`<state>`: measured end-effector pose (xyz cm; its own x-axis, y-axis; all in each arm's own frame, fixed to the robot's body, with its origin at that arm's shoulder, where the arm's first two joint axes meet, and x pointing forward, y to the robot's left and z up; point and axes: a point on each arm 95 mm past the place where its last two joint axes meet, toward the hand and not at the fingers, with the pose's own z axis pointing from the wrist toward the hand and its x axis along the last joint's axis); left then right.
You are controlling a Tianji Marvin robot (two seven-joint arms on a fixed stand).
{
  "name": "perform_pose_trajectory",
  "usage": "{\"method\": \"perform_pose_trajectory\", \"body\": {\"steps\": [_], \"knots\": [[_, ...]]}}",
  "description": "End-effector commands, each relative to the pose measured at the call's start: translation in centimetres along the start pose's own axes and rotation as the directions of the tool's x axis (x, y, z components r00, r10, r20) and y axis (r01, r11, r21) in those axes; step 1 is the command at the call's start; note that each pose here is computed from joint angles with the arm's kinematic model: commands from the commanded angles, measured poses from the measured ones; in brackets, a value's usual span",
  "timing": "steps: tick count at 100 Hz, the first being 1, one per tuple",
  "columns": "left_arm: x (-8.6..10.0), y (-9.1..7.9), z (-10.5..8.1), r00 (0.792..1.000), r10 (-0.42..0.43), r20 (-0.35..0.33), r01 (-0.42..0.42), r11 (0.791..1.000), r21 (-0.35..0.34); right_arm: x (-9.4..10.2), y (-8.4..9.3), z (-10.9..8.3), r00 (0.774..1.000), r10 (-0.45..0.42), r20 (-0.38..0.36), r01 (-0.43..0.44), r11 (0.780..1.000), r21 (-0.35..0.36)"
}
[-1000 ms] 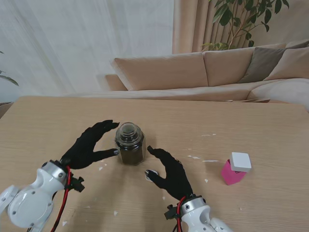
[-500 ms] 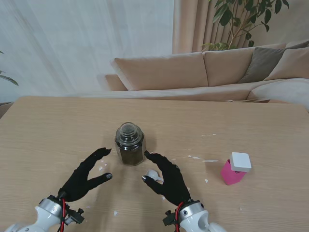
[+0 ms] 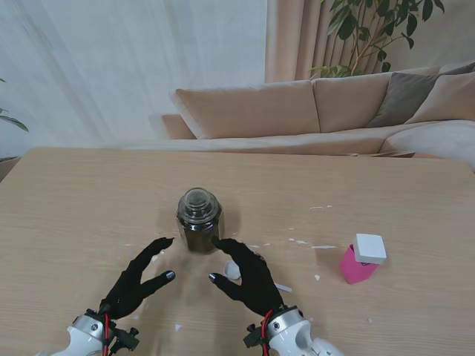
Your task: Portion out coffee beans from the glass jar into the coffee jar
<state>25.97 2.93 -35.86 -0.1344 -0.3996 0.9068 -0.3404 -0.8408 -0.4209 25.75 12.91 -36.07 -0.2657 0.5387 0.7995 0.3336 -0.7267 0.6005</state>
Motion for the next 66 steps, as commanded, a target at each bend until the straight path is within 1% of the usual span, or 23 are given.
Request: {"method": "perform_pose_trajectory", "body": {"steps": [1, 24, 46, 66], "knots": [[0.1, 0.5, 0.0, 1.0, -0.007, -0.008, 0.007, 1.0, -0.022, 0.2, -0.4, -0.1, 1.0, 0.012, -0.002, -0.012, 1.0, 0.018], [0.6, 0.8, 0.3, 0.998, -0.042, -0.041, 0.043, 0.999, 0.025, 0.2, -0.8, -0.2, 1.0, 0.016, -0.015, -0.015, 0.999, 0.042], [1.2, 1.2, 0.1, 0.998, -0.054, -0.044, 0.055, 0.998, 0.018, 0.1, -0.8, -0.4, 1.0, 0.024, -0.012, -0.024, 0.999, 0.045], [1.3, 1.4, -0.2, 0.998, -0.052, -0.041, 0.052, 0.999, 0.0, 0.2, -0.9, -0.5, 1.0, 0.018, -0.014, -0.018, 0.999, 0.036]]}}
